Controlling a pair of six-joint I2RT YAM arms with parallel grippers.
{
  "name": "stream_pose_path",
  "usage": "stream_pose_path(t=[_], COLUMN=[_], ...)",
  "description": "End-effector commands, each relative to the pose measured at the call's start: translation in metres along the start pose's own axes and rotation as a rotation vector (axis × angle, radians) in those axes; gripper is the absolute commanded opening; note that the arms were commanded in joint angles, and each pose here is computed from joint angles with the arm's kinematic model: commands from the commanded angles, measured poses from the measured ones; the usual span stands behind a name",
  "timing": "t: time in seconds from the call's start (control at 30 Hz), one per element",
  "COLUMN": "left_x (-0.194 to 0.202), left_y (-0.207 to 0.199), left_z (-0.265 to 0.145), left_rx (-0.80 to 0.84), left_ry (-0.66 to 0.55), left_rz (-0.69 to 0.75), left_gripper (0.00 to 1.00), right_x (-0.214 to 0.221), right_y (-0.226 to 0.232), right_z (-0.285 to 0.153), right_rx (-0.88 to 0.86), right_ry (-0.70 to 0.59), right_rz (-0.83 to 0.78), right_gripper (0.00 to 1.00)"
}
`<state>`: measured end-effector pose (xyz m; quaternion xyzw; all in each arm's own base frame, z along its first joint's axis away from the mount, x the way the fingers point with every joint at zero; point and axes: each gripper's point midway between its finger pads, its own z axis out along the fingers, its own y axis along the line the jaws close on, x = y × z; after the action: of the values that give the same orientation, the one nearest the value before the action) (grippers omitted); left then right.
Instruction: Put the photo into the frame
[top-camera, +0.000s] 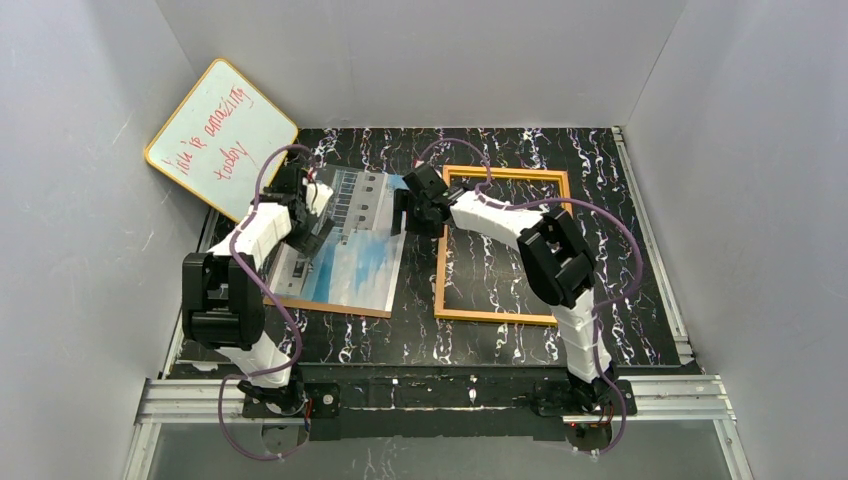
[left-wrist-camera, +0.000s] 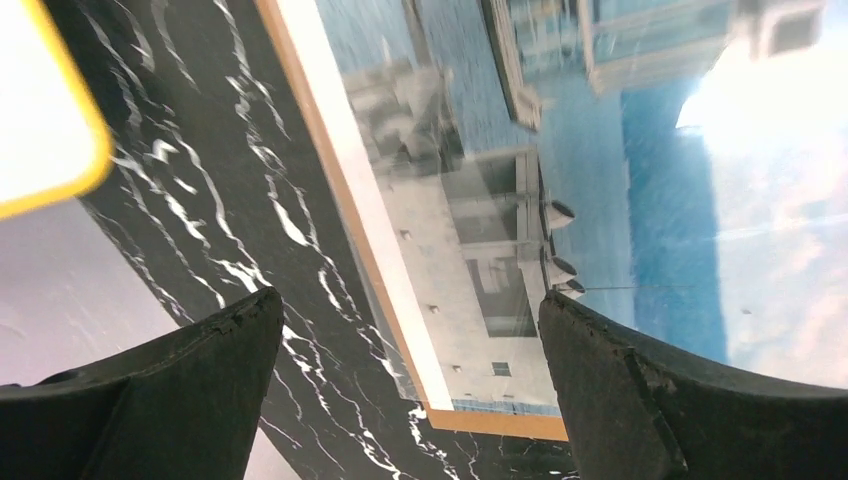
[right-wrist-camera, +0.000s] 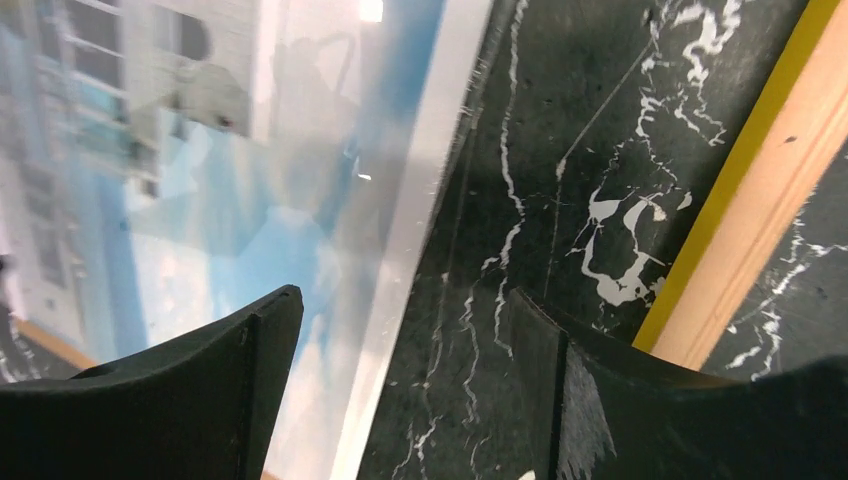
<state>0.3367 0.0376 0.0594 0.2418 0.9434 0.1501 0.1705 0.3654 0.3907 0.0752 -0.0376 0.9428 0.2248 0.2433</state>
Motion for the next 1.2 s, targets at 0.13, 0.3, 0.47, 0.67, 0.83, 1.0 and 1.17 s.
stream_pose_path(t=[0.13, 0.3, 0.47, 0.67, 0.83, 1.0, 1.17], left_x=[-0.065, -0.076, -0.085, -0.098, -0.097, -0.09, -0.08], left_y=[0.047, 0.078, 0.1, 0.104, 0.095, 0.089, 0.072], left_z=[-0.042, -0.016, 0.005, 0.021, 0.04, 0.053, 0.069], left_rx=[-0.093, -0.267, -0.413, -0.436, -0.402, -0.394, -0.329], left_ry=[-0.138, -0.104, -0.096, -0.124, -0.093, -0.061, -0.03], left_rz=[-0.105, -0.147, -0.182, -0.221, -0.207, -0.202, -0.168], left_gripper=[0.98, 0.98, 0.98, 0.95, 0.86, 0.81, 0.76], right_x=[-0.005, 0.0, 0.008, 0.013, 0.014, 0.017, 0.018], right_y=[-0.012, -0.023, -0.032, -0.045, -0.049, -0.053, -0.057], right_z=[0.018, 0.022, 0.02, 0.016, 0.014, 0.013, 0.011], right_rx=[0.051, 0.096, 0.111, 0.13, 0.128, 0.131, 0.136], right_ry=[-0.042, -0.042, -0.048, -0.055, -0.063, -0.067, -0.076], right_rz=[0.108, 0.129, 0.14, 0.157, 0.171, 0.181, 0.194], right_gripper=[0.84, 0.84, 0.84, 0.84, 0.84, 0.84, 0.83])
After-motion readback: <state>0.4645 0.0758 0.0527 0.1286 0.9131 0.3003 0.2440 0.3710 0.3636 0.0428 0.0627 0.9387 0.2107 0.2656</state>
